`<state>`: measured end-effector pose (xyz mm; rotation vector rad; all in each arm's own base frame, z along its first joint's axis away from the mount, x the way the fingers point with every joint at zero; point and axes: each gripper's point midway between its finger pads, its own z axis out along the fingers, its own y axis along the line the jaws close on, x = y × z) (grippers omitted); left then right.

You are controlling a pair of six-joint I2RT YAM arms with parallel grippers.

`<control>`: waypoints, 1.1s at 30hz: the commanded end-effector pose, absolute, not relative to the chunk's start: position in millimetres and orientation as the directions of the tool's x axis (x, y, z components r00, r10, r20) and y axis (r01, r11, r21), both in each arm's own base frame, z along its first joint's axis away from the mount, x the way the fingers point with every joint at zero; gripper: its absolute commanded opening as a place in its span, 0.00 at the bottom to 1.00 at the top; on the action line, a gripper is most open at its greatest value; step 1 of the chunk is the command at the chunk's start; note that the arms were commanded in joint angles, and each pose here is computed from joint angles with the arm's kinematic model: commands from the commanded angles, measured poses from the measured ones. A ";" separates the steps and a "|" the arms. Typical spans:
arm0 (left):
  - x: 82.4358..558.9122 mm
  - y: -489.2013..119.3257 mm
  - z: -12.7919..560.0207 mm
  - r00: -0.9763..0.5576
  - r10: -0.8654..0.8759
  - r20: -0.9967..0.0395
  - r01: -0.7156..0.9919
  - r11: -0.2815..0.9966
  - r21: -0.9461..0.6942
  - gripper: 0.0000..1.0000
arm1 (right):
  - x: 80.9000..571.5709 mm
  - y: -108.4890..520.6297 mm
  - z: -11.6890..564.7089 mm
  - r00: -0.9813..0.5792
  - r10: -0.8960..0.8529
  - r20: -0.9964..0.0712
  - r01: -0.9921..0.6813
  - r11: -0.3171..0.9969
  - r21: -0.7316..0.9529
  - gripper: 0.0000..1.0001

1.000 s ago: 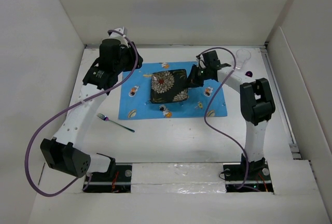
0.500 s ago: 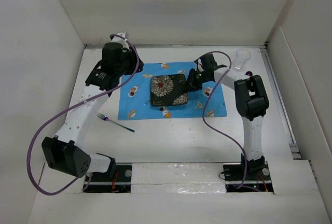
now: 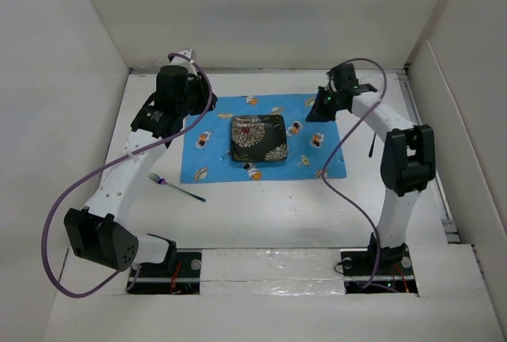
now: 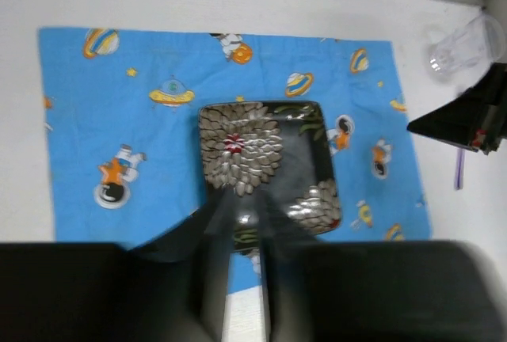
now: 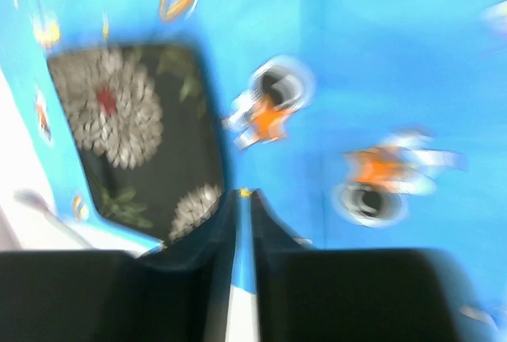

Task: Set the dinner table for one person

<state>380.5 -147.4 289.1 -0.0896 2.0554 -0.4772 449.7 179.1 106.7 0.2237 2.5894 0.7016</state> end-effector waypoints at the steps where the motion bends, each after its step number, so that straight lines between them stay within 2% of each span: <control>1: 381.4 -152.3 295.0 -0.495 -0.265 -0.827 0.166 0.906 -0.389 0.13 | 491.0 98.0 174.1 -0.709 0.419 -0.567 0.158 0.878 0.452 0.00; 2: 380.3 -153.5 290.3 -0.506 -0.258 -0.823 0.171 0.905 -0.389 0.00 | 501.4 67.2 183.0 -0.650 0.466 -0.601 0.214 0.871 0.443 0.00; 3: 376.9 -157.9 279.6 -0.533 -0.239 -0.811 0.191 0.900 -0.391 0.00 | 518.1 25.4 203.5 -0.539 0.514 -0.667 0.313 0.858 0.408 0.00; 4: 377.7 -158.2 280.7 -0.529 -0.241 -0.814 0.194 0.899 -0.392 0.00 | 518.2 25.0 203.7 -0.538 0.515 -0.668 0.314 0.857 0.408 0.00; 6: 374.4 -155.5 283.0 -0.514 -0.240 -0.823 0.196 0.902 -0.385 0.00 | 524.6 -31.3 212.5 -0.428 0.549 -0.718 0.473 0.813 0.339 0.01; 7: 373.1 -153.4 282.6 -0.511 -0.235 -0.827 0.193 0.906 -0.377 0.00 | 526.1 -46.1 204.8 -0.420 0.553 -0.720 0.522 0.796 0.308 0.19; 9: 371.7 -151.6 286.2 -0.496 -0.215 -0.841 0.209 0.911 -0.356 0.00 | 533.4 -81.4 218.1 -0.345 0.552 -0.759 0.592 0.756 0.280 0.37; 10: 371.7 -153.9 290.1 -0.486 -0.200 -0.851 0.236 0.907 -0.348 0.00 | 537.1 -89.5 197.9 -0.378 0.558 -0.739 0.614 0.748 0.251 0.48; 11: 367.1 -164.0 295.9 -0.483 -0.178 -0.858 0.306 0.883 -0.356 0.02 | 547.1 -96.5 208.8 -0.358 0.561 -0.746 0.614 0.743 0.265 0.51; 12: 364.2 -173.9 302.1 -0.459 -0.139 -0.878 0.379 0.863 -0.334 0.15 | 550.2 -103.7 202.6 -0.364 0.567 -0.739 0.630 0.734 0.254 0.54; 15: 356.6 -212.9 330.9 -0.351 -0.064 -0.934 0.491 0.837 -0.242 0.26 | 556.2 -121.1 175.5 -0.407 0.580 -0.706 0.675 0.712 0.195 0.56; 17: 363.1 -217.9 345.0 -0.254 -0.025 -0.967 0.463 0.874 -0.145 0.30 | 564.2 -120.6 159.9 -0.427 0.591 -0.684 0.662 0.720 0.209 0.56; 22: 363.5 -221.8 360.3 -0.247 -0.059 -0.967 0.470 0.866 -0.173 0.34 | 580.8 -116.0 144.5 -0.445 0.609 -0.656 0.624 0.736 0.260 0.53; 24: 359.8 -223.6 354.5 -0.264 -0.055 -0.963 0.482 0.857 -0.180 0.34 | 582.6 -115.8 130.7 -0.465 0.613 -0.638 0.630 0.736 0.247 0.47; 26: 355.6 -224.7 336.9 -0.312 -0.052 -0.949 0.478 0.854 -0.204 0.34 | 585.1 -114.0 127.6 -0.470 0.618 -0.631 0.626 0.737 0.255 0.36; 28: 351.7 -224.9 322.4 -0.348 -0.054 -0.936 0.472 0.853 -0.224 0.34 | 585.1 -113.9 127.0 -0.461 0.624 -0.631 0.630 0.731 0.262 0.03; 29: 348.6 -225.4 321.4 -0.354 -0.060 -0.933 0.476 0.847 -0.235 0.34 | 583.8 -117.4 130.6 -0.447 0.621 -0.645 0.640 0.725 0.255 0.00; 33: 343.6 -225.7 319.3 -0.377 -0.086 -0.922 0.468 0.842 -0.270 0.34 | 589.9 -106.0 189.6 -0.348 0.580 -0.737 0.570 0.755 0.325 0.00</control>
